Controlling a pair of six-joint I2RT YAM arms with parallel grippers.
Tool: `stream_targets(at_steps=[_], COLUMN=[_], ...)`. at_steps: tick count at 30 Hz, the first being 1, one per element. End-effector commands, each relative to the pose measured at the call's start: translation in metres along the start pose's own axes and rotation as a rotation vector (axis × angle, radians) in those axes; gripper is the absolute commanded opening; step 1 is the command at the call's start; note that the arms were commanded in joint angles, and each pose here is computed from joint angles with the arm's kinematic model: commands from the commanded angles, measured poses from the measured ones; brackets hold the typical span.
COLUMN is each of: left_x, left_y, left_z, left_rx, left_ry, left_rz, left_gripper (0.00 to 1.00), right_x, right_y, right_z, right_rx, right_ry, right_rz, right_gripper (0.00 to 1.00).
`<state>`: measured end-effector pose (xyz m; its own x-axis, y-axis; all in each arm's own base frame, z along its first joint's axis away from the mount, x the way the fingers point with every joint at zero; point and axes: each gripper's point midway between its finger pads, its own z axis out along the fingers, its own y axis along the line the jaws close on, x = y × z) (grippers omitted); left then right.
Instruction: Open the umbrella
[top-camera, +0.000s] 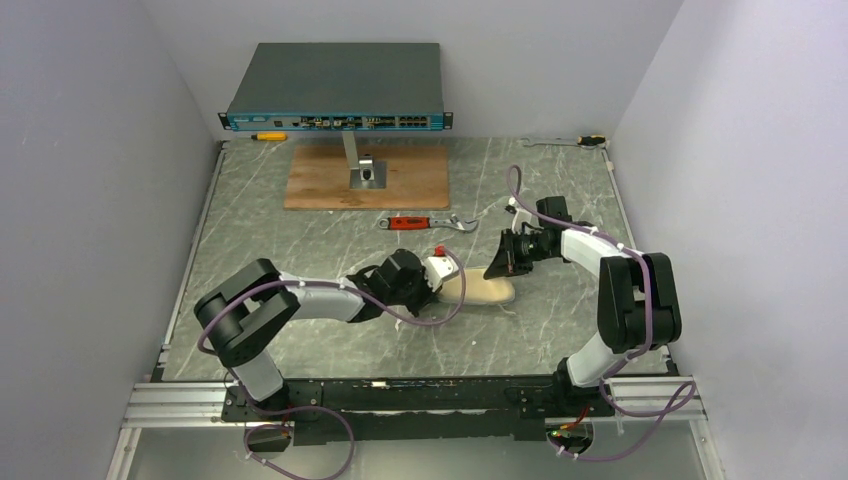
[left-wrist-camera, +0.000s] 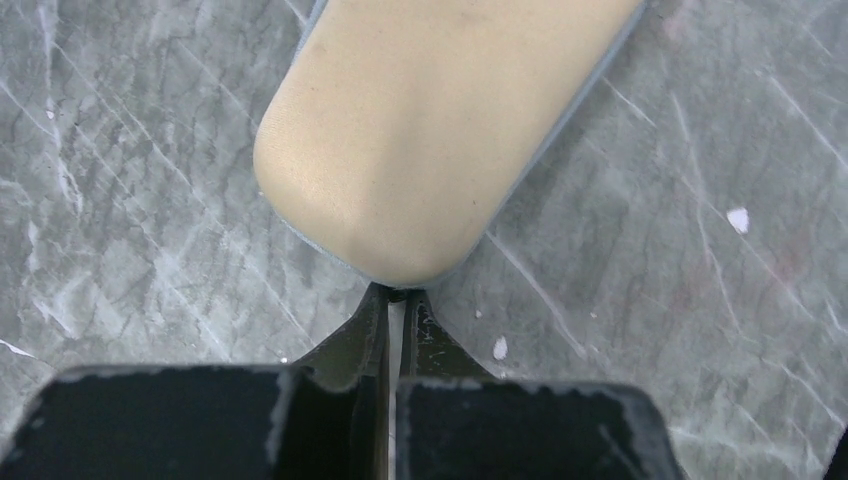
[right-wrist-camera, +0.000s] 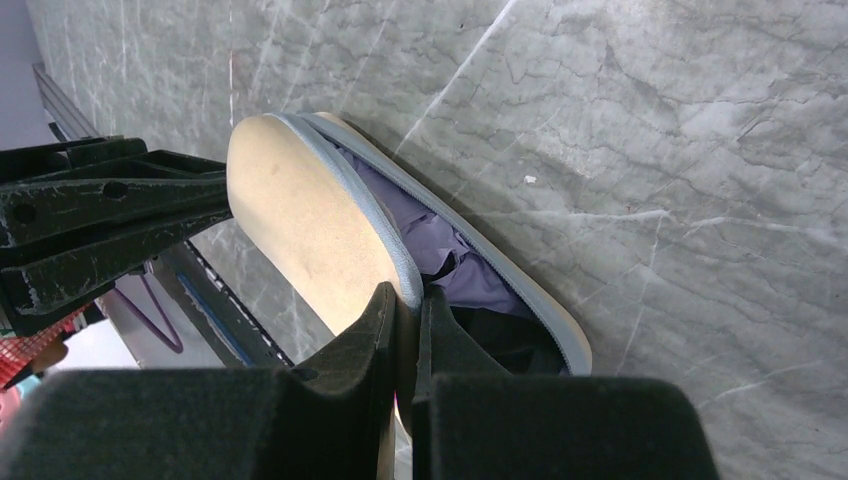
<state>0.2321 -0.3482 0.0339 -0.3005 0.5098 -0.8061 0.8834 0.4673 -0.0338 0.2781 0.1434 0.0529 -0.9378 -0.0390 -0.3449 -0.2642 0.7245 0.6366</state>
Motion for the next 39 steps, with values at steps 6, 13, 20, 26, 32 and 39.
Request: stream_targets(at_steps=[6,13,20,26,32,39], left_x=[0.005,-0.052,-0.069,-0.088,-0.074,-0.067], left_y=[-0.054,-0.067,-0.062,-0.083,-0.054,-0.02], left_z=[-0.026,0.012,0.04,0.051,0.022,-0.06], left_rx=[0.296,0.294,0.232,0.275,0.247,0.203], left_ry=[-0.065,-0.106,-0.124,-0.184,-0.14,-0.123], left_rz=[0.152,-0.039,-0.081,0.089,0.121,0.15], left_gripper=[0.0,0.0,0.0,0.0,0.49,1.0], right_x=[-0.029,-0.023,-0.025,-0.022,-0.027,-0.024], right_y=[-0.05,-0.029,-0.012,-0.011,-0.003,0.052], right_z=[-0.002,0.008,0.009,0.015,-0.002,-0.031], right_rx=[0.209,0.159,0.09,0.089,0.055,-0.145], right_ry=[-0.122,-0.175,-0.268,-0.267,-0.246,-0.227], right_rz=[-0.001,0.077,0.206,0.215,0.094,-0.26], right_gripper=[0.0,0.0,0.0,0.0,0.06,0.32])
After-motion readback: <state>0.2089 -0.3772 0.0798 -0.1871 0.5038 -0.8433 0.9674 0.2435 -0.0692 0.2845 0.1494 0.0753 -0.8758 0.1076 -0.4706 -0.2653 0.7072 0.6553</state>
